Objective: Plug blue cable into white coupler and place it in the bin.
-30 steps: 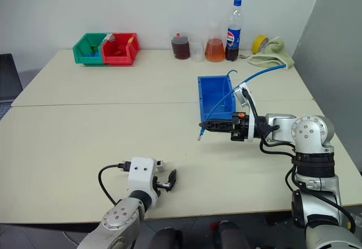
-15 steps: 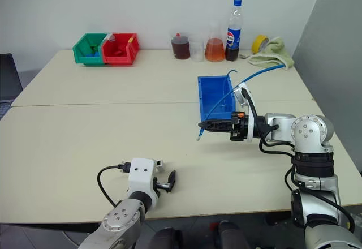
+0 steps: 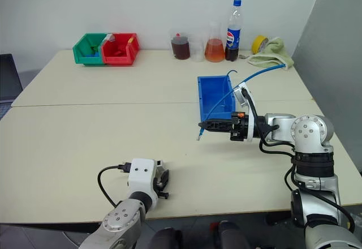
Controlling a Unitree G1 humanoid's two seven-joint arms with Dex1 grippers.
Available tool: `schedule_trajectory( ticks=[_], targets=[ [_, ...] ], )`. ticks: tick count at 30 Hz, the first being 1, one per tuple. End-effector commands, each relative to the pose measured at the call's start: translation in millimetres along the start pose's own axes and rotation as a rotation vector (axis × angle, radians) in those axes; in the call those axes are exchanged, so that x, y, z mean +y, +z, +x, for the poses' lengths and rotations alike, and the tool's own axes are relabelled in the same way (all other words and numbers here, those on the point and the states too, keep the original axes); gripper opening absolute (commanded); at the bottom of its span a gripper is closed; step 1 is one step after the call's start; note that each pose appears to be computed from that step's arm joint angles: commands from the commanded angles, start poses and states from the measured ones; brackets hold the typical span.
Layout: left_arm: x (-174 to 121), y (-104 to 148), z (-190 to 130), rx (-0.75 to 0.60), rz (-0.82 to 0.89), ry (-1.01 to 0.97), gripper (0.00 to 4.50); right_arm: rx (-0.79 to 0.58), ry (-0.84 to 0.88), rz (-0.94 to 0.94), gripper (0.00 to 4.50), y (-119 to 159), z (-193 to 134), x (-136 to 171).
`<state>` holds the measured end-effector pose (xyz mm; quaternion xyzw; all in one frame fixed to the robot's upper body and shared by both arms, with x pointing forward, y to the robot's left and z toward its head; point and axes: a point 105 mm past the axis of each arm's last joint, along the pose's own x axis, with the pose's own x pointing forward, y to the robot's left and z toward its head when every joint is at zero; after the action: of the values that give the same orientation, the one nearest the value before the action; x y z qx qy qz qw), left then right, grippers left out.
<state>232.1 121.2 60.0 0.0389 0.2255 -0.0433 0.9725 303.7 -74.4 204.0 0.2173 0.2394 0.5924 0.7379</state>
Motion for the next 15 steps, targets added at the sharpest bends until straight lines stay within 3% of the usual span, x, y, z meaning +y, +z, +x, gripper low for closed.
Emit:
schedule_trajectory(
  ticks=[1, 15],
  targets=[
    [15, -23, 1, 0.099, 0.017, 0.071, 0.66, -0.025, 0.038, -0.033, 0.02, 6, -3, 11],
    [35, -6, 5, 0.033, 0.048, 0.133, 0.57, -0.024, 0.041, -0.023, 0.02, 5, -2, 12]
  ],
)
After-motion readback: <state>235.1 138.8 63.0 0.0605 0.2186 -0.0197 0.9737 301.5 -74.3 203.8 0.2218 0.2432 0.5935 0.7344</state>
